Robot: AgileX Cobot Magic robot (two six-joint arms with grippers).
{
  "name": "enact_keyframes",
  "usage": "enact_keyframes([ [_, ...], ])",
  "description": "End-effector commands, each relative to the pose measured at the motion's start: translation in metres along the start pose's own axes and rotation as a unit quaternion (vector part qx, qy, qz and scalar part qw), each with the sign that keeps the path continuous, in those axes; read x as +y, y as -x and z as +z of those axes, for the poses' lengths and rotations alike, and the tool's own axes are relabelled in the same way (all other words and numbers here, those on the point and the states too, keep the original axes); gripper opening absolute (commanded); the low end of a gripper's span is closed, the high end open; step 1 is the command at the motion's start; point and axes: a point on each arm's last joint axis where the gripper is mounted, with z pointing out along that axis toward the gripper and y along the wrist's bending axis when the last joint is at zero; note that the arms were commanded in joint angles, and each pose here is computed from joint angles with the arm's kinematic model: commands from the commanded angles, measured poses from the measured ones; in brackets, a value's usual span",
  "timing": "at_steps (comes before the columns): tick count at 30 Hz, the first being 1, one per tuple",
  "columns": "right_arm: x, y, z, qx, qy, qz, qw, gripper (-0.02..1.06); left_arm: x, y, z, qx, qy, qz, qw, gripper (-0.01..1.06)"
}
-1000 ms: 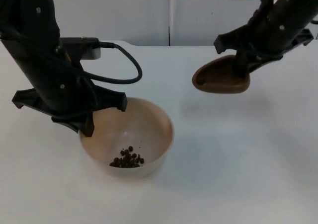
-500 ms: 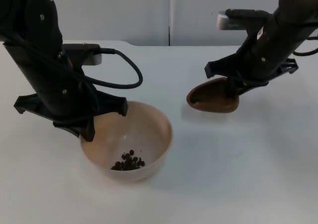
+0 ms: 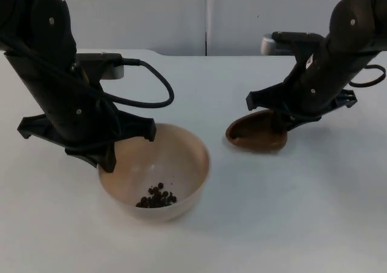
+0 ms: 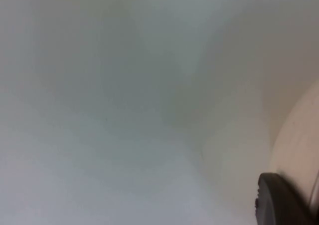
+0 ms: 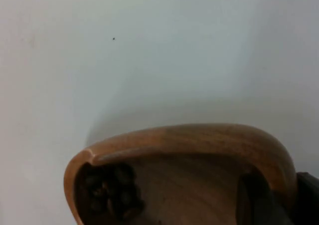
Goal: Pick up the bowl with the left hand and pour the coffee beans from the cup into the bowl with the right hand.
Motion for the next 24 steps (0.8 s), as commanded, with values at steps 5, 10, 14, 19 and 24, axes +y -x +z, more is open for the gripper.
enact_keyframes([
  [5, -0.0014, 0.0028, -0.0001, -0.013, 0.001, 0.013, 0.9998, 0.0, 0.0015, 0.0007, 0.0006, -0.004, 0.003, 0.005, 1.0, 0.0],
  [10, -0.0029, 0.0022, -0.0001, -0.01, -0.007, -0.005, 0.9999, 0.01, 0.0016, 0.0011, 0.0006, -0.006, 0.003, 0.005, 1.0, 0.0],
  [14, -0.0038, 0.0013, -0.0001, -0.005, -0.012, -0.013, 0.9998, 0.07, 0.0015, 0.0013, 0.0006, -0.007, 0.003, 0.017, 1.0, 0.0],
  [19, -0.0038, 0.0011, -0.0001, -0.004, -0.012, -0.012, 0.9998, 0.16, 0.0015, 0.0013, 0.0006, -0.007, 0.003, 0.018, 1.0, 0.0],
  [24, -0.0039, 0.0007, -0.0001, -0.002, -0.013, -0.009, 0.9999, 0.35, 0.0016, 0.0009, 0.0006, -0.005, 0.003, 0.018, 1.0, 0.04],
])
